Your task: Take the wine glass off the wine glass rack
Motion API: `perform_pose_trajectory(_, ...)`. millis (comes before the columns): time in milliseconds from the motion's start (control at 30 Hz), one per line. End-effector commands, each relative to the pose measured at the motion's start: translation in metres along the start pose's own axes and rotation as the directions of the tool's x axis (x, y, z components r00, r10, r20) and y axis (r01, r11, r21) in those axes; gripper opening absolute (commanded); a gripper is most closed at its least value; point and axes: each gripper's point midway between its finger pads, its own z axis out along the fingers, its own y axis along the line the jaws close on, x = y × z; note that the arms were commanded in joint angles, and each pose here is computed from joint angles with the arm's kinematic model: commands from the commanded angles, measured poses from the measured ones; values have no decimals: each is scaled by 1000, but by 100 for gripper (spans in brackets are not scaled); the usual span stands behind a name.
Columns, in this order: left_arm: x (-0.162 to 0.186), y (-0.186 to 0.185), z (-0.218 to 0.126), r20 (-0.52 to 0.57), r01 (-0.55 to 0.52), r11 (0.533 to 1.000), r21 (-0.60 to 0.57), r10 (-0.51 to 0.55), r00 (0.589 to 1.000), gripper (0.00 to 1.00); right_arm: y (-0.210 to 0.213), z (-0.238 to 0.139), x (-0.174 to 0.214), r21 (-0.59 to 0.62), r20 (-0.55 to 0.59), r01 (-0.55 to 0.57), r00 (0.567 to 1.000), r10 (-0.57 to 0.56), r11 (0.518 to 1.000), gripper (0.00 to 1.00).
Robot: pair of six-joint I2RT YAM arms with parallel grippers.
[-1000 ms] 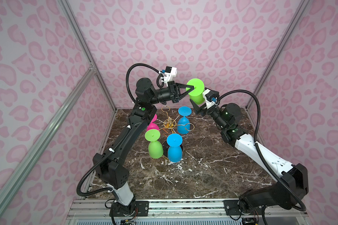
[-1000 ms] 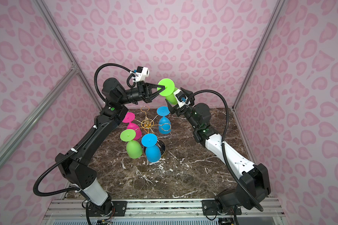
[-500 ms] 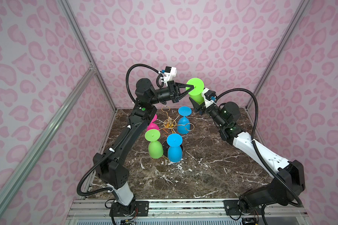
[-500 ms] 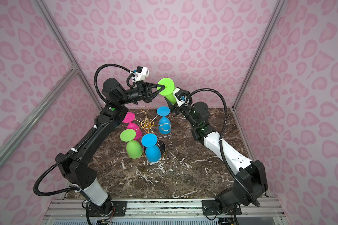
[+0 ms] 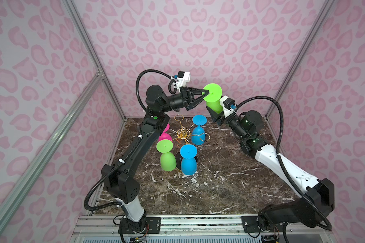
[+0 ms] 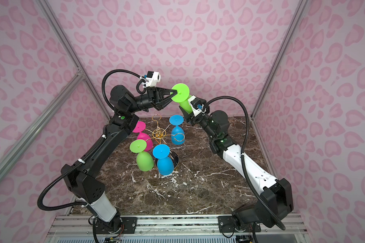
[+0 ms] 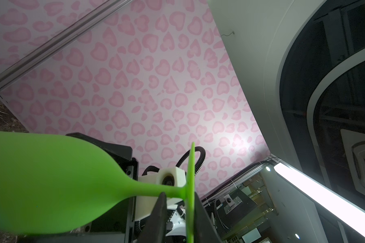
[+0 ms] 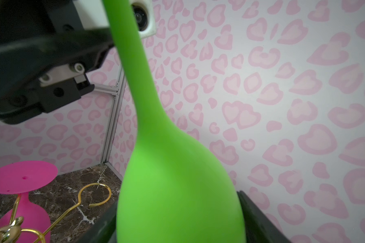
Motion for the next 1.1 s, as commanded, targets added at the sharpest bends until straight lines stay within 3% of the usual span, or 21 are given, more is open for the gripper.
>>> perform_pose_trajectory(0,-2,-7,-1,6,-46,999,27,45,999,38,3,-3,4,-11,-26,-16,1000,16,1000,71)
perform_pose_trajectory(67,-2,-8,-1,7,-49,998,28,49,999,48,3,-5,5,-11,-42,-21,999,21,1000,71)
perform_pose_trajectory(167,-3,-8,-3,9,-63,998,23,62,998,54,0,-8,9,-3,-82,-38,996,38,999,70)
perform_pose_trajectory(433,-19,14,-25,74,-137,988,-73,142,987,60,-16,-21,18,31,-237,-123,963,127,992,67)
perform_pose_trajectory(633,-41,49,-45,154,-281,931,-234,321,934,59,-21,-29,11,39,-374,-181,909,183,983,65)
perform_pose_trajectory(833,-55,64,-53,132,-473,796,-378,552,823,57,-19,-38,16,58,-496,-234,837,232,970,64)
perform_pose_trajectory(900,-57,58,-55,114,-546,729,-414,636,763,55,-20,-41,21,71,-525,-236,817,238,969,63)
perform_pose_trajectory(967,-58,51,-58,86,-624,631,-461,731,677,54,-18,-43,27,72,-554,-239,798,238,968,63)
perform_pose_trajectory(1067,-50,35,-56,1,-764,412,-497,880,474,54,-16,-45,30,71,-582,-247,777,241,966,62)
